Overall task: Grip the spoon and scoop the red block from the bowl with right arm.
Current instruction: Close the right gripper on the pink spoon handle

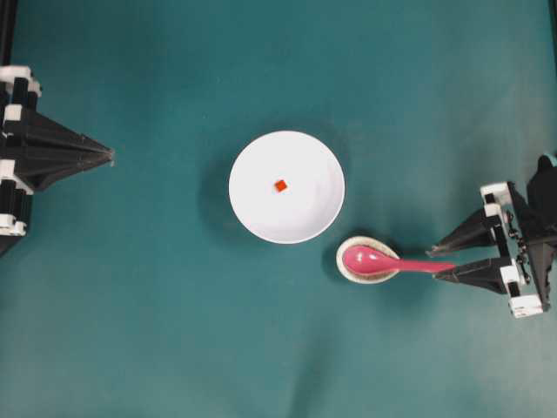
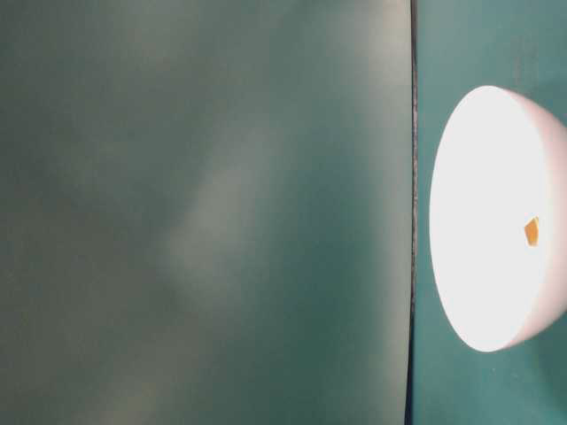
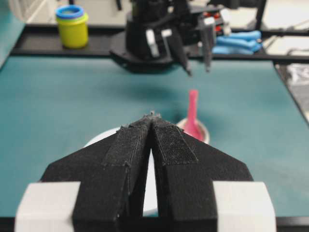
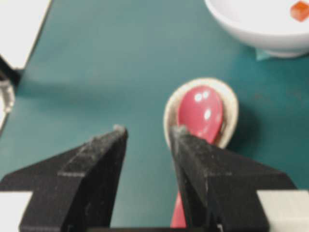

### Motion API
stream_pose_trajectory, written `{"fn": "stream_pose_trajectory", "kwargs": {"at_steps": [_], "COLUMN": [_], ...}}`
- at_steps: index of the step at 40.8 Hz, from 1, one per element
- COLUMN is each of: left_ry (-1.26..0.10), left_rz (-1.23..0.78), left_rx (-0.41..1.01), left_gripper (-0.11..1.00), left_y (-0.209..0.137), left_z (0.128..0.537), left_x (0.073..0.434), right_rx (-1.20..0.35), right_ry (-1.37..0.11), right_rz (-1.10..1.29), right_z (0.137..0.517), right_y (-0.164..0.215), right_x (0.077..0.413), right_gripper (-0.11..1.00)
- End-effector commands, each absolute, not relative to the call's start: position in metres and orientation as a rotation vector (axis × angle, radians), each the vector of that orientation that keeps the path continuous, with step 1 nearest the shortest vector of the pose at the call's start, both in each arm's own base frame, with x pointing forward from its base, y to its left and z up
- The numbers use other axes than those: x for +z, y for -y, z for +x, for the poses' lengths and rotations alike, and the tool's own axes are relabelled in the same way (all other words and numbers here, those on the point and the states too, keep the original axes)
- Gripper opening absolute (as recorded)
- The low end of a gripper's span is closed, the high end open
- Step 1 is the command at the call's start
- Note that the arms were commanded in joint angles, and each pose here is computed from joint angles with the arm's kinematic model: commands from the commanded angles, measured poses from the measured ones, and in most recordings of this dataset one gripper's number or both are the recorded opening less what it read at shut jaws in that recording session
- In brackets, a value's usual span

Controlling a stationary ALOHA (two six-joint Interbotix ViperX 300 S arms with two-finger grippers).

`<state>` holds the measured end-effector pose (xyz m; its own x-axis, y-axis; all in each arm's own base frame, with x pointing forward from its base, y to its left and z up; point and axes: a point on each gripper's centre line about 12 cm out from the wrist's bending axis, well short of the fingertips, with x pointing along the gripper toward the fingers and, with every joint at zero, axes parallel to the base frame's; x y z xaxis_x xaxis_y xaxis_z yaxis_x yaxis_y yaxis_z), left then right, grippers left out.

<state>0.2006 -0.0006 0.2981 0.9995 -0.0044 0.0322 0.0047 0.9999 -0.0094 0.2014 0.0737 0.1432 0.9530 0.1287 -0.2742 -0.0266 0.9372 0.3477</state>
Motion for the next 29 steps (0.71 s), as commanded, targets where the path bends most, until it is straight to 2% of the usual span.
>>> {"fn": "stream_pose_trajectory", "kwargs": {"at_steps": [1,13,29], "left_ry": [0.061,0.064,0.061], "left_rz": [-0.008,-0.006,-0.008], "left_rx": [-0.002,-0.002,-0.002], "left_gripper": [0.0,0.0,0.0], "left_y": [0.0,0.0,0.0], "left_z": [0.204,0.204,0.204], "left_x": [0.31,0.311,0.31], "right_rx": [0.044,-0.097,-0.14], "right_ry": [-0.292,-0.374,-0.411], "right_rz": [0.366,0.365,0.305], "right_z": [0.2,0.198,0.199], "right_y": [-0.08,-0.092,-0.091], "right_x": [0.137,0.107,0.091], "right_gripper": [0.49,0.49,0.49]}}
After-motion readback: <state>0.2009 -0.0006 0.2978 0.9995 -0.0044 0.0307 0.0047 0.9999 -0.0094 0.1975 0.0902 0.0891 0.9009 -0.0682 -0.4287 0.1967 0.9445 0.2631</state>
